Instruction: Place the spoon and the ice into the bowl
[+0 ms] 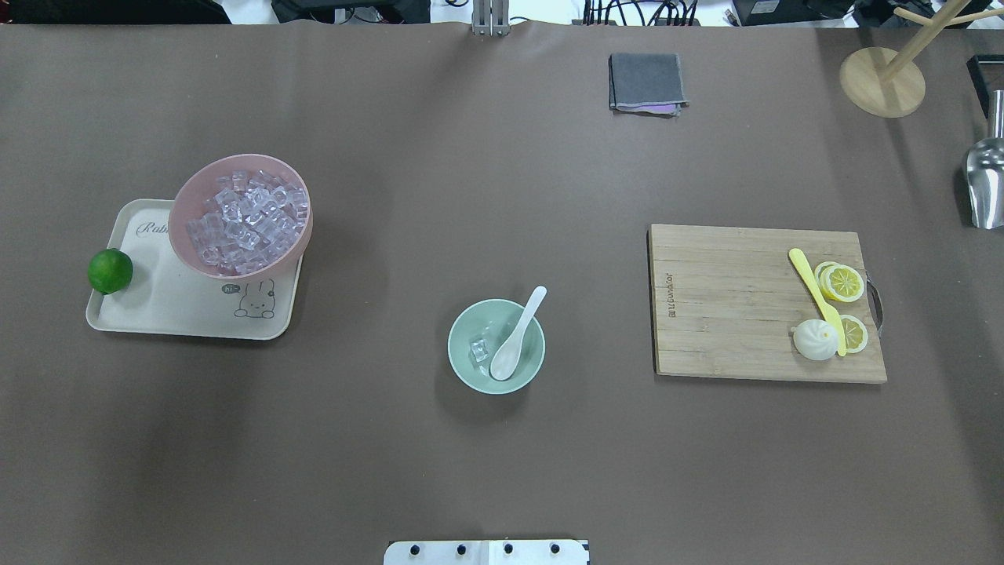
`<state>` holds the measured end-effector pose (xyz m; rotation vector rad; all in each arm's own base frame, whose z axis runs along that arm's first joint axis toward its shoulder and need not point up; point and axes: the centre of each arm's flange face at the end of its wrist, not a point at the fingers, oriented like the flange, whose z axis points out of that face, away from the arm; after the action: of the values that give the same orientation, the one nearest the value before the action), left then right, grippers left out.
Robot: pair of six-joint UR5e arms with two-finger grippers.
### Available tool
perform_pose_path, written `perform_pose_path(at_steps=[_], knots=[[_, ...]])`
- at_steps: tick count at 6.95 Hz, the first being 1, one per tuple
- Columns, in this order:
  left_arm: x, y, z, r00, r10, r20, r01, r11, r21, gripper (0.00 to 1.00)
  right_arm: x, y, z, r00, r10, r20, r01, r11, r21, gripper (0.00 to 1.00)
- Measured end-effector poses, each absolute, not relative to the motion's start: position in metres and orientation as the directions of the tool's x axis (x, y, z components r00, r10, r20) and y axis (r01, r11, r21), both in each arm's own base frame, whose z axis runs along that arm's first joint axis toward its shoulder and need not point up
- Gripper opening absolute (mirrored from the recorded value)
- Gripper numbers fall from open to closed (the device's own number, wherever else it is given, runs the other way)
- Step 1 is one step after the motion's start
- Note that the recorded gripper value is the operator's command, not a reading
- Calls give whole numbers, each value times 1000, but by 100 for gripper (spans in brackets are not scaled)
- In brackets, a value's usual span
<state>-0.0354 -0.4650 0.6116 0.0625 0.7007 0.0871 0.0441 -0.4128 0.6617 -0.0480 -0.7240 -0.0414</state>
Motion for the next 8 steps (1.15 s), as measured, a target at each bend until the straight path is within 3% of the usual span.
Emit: perform_pose_path(at_steps=[8], knots=[[-35,-465,615,761,94,-641,-57,995,78,98,39,-416,659,746,-35,665,67,997,-23,100]])
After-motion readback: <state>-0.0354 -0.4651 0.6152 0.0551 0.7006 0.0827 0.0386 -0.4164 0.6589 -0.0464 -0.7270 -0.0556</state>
